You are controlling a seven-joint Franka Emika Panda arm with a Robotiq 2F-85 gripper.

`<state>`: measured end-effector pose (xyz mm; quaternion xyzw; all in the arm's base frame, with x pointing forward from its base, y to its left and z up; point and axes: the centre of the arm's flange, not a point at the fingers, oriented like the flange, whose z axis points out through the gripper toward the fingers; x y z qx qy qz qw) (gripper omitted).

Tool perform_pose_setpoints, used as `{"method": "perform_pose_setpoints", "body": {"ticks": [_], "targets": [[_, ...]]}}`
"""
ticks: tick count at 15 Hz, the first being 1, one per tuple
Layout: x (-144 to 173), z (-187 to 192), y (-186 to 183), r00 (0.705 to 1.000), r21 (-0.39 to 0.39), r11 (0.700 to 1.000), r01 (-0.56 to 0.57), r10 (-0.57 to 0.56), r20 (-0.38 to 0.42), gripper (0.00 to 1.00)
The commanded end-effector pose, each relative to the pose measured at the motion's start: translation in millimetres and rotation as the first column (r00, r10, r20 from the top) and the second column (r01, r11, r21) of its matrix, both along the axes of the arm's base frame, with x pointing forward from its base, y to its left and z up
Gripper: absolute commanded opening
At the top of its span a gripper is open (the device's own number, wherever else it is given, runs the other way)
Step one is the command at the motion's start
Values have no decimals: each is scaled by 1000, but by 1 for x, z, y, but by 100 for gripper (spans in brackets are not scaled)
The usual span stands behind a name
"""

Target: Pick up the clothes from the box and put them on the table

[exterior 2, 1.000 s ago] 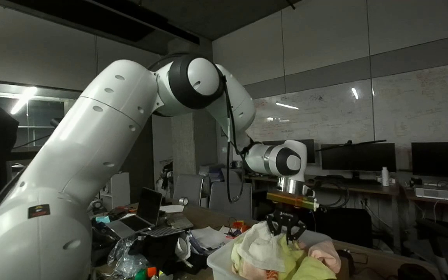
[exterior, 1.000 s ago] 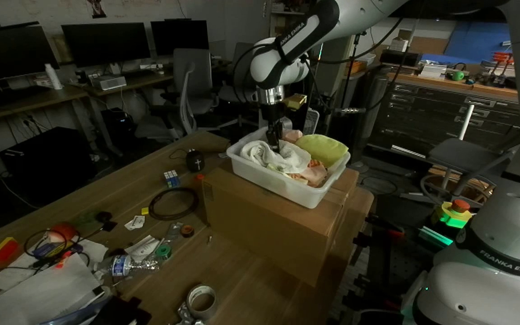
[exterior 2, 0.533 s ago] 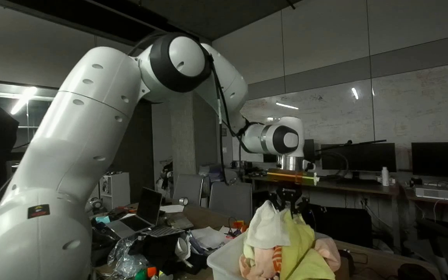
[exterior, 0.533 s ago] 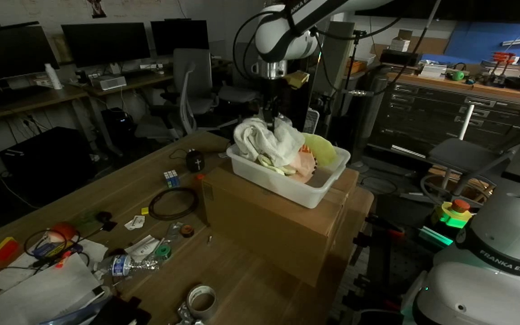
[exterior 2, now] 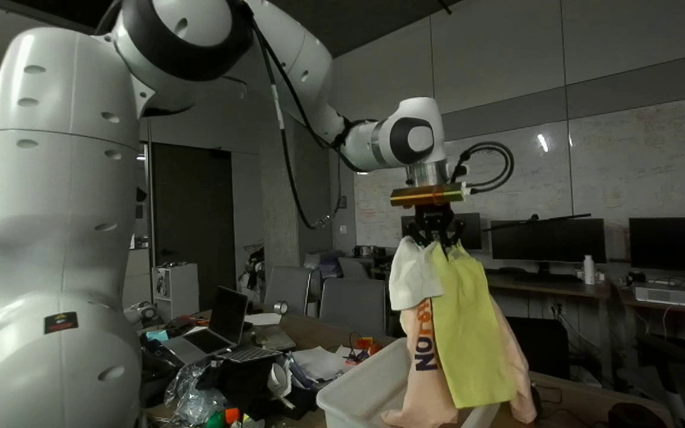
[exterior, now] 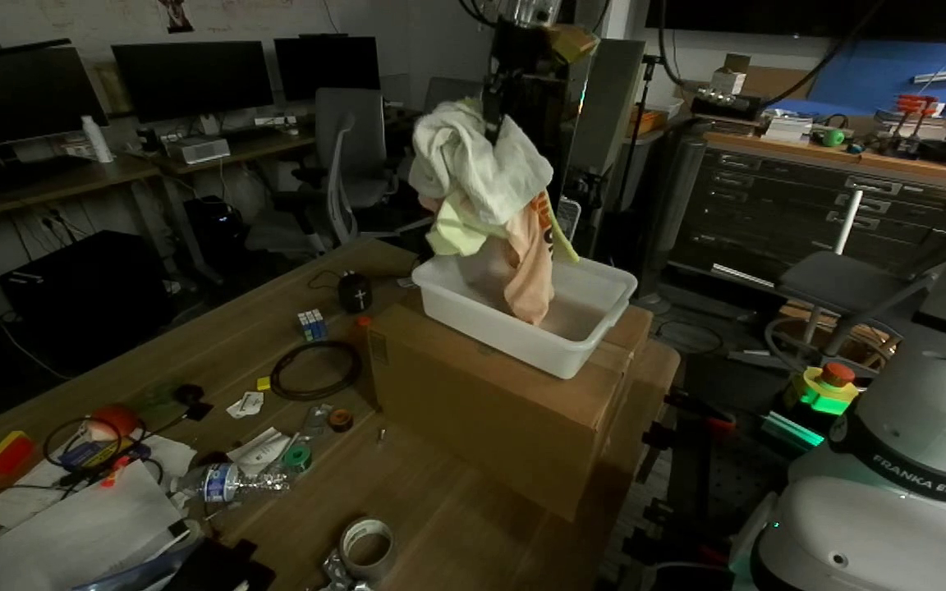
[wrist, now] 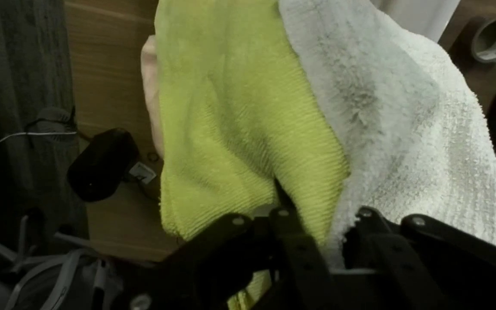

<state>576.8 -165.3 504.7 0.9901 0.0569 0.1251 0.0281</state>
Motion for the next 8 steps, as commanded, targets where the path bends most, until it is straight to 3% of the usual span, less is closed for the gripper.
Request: {"method": "perform_pose_setpoints", "body": {"ticks": [1,4,8], "targets": [[-36,66,17,989,12,999,49,-50,139,6],[-46,107,29,974,23,995,95,-98,206,6],[-46,133,55,981,53,996,71,-79,178,6]]}}
